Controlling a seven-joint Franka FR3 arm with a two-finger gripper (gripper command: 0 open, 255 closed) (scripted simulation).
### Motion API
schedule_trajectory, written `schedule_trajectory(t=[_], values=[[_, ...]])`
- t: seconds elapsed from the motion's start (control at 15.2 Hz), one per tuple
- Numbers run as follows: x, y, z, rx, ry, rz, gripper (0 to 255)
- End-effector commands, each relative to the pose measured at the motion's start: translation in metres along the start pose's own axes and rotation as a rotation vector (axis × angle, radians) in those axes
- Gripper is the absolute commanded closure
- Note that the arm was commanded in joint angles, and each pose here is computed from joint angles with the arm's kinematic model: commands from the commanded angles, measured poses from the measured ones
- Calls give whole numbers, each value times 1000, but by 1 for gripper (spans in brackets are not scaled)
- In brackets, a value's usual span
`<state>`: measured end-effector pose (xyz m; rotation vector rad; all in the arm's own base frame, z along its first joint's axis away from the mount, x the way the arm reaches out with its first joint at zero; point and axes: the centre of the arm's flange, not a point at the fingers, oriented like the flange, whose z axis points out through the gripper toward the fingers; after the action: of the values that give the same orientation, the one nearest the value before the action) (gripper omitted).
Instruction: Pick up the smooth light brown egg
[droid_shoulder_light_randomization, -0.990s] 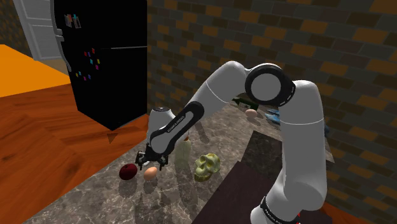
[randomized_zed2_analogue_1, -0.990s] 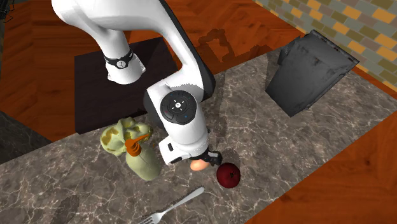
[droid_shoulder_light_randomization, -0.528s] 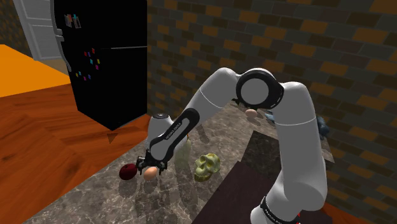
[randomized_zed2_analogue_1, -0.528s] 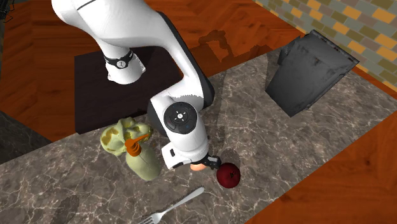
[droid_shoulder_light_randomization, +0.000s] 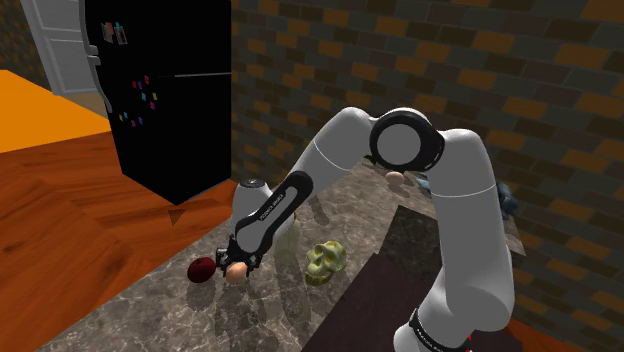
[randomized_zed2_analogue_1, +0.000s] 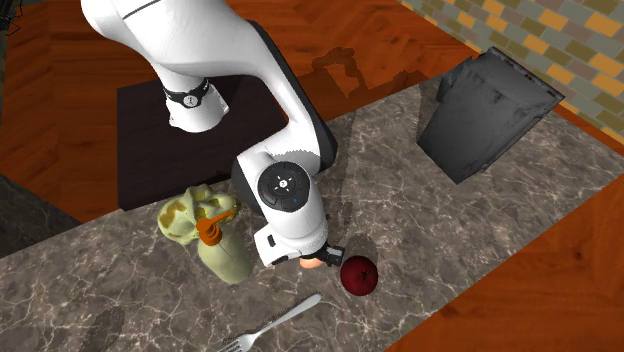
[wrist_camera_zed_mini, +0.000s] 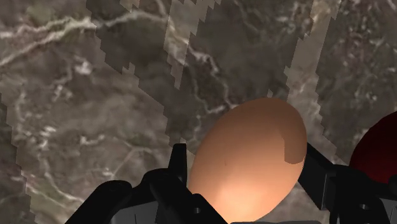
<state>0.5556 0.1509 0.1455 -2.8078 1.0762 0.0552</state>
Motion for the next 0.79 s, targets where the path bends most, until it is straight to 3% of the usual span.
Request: schedule_trajectory(t=[0.0,0.73], values=[[0,0,0,-1,-1,0,255],[-4,-5,-47,-1,-1,0,255]])
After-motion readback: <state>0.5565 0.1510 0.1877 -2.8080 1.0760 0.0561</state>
